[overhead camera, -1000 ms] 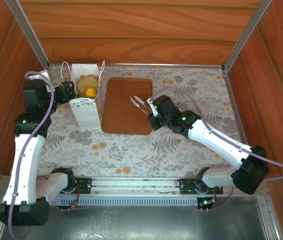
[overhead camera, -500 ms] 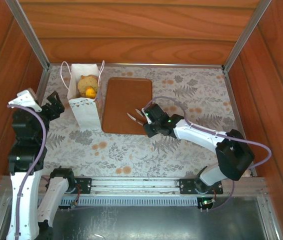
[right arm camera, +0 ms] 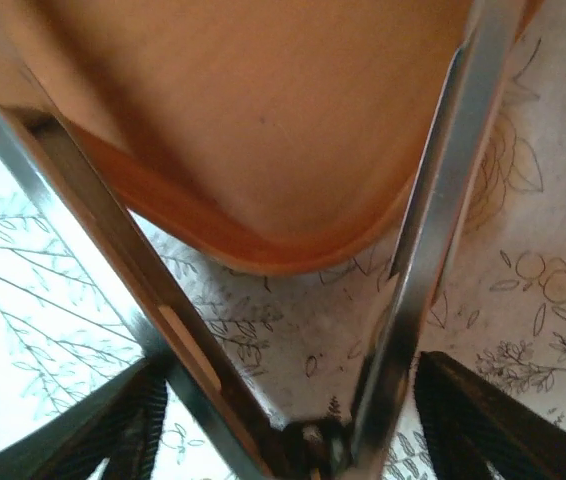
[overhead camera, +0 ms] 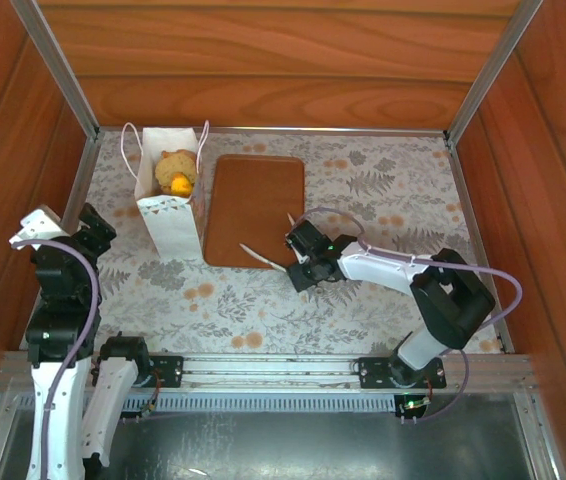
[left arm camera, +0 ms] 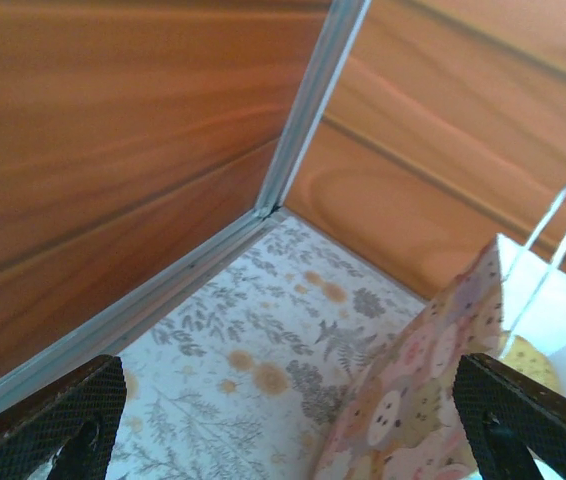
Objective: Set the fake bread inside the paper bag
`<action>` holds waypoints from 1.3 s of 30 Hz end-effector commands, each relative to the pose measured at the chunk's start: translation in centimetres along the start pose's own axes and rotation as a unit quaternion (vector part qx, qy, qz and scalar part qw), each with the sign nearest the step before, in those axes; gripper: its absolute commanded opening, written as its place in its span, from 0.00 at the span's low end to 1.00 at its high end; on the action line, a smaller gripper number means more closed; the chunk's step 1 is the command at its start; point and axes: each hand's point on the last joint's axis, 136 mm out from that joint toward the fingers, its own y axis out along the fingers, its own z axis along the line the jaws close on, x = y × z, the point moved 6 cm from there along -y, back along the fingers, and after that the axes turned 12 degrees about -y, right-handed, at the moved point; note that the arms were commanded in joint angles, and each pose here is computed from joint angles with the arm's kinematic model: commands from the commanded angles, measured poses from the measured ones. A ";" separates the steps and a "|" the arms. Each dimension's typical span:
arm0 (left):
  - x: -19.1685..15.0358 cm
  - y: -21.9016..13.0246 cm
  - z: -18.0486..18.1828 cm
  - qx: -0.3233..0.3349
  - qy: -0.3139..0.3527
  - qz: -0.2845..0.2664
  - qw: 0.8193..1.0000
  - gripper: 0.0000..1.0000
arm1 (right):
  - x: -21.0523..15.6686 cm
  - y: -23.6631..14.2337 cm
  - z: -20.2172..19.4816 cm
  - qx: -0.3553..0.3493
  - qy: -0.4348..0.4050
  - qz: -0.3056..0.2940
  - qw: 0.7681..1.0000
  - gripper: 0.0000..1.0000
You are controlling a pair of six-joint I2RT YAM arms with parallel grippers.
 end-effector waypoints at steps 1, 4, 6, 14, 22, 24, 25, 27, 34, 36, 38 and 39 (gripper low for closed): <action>0.3 0.6 1.0 0.041 -0.017 -0.035 0.998 0.90 | 0.7 -1.6 -0.5 -0.004 0.021 -0.003 1.000 0.76; 0.0 1.7 0.9 0.051 -0.019 -0.042 0.998 0.90 | 1.8 -4.2 -1.3 -0.006 0.033 -0.034 0.999 0.82; -0.5 2.7 0.8 0.061 -0.012 -0.037 0.997 0.91 | 2.6 -6.5 -2.5 -0.016 0.048 -0.066 0.997 0.86; -4.1 6.9 1.8 0.093 0.015 -0.004 0.996 0.91 | 2.2 -13.0 -10.9 -0.092 0.146 -0.167 0.971 1.00; -8.3 10.7 5.4 0.127 0.021 0.044 0.991 0.93 | -2.8 -12.2 -19.7 -0.172 0.299 -0.188 0.919 1.00; -9.5 12.1 5.9 0.114 0.014 0.071 0.991 0.94 | -4.2 -11.2 -21.3 -0.199 0.311 -0.187 0.910 1.00; -10.0 12.9 6.0 0.107 0.009 0.096 0.990 0.94 | -4.7 -10.8 -21.9 -0.209 0.308 -0.188 0.909 1.00; -10.7 14.3 5.7 0.100 0.019 0.136 0.985 0.94 | -5.9 -9.8 -23.4 -0.237 0.313 -0.189 0.900 1.00; -12.2 17.3 5.1 0.061 0.067 0.140 0.986 0.96 | -6.1 -6.5 -24.4 -0.264 0.278 -0.299 0.874 1.00; -12.8 17.5 4.8 0.036 0.079 0.140 0.986 0.96 | -5.6 -5.9 -24.7 -0.271 0.253 -0.327 0.870 1.00; -13.6 17.7 4.5 0.015 0.089 0.140 0.986 0.96 | -4.8 -5.8 -24.8 -0.268 0.220 -0.331 0.877 1.00; -14.1 17.7 4.5 0.008 0.094 0.140 0.986 0.96 | -4.8 -5.5 -25.0 -0.270 0.222 -0.331 0.876 1.00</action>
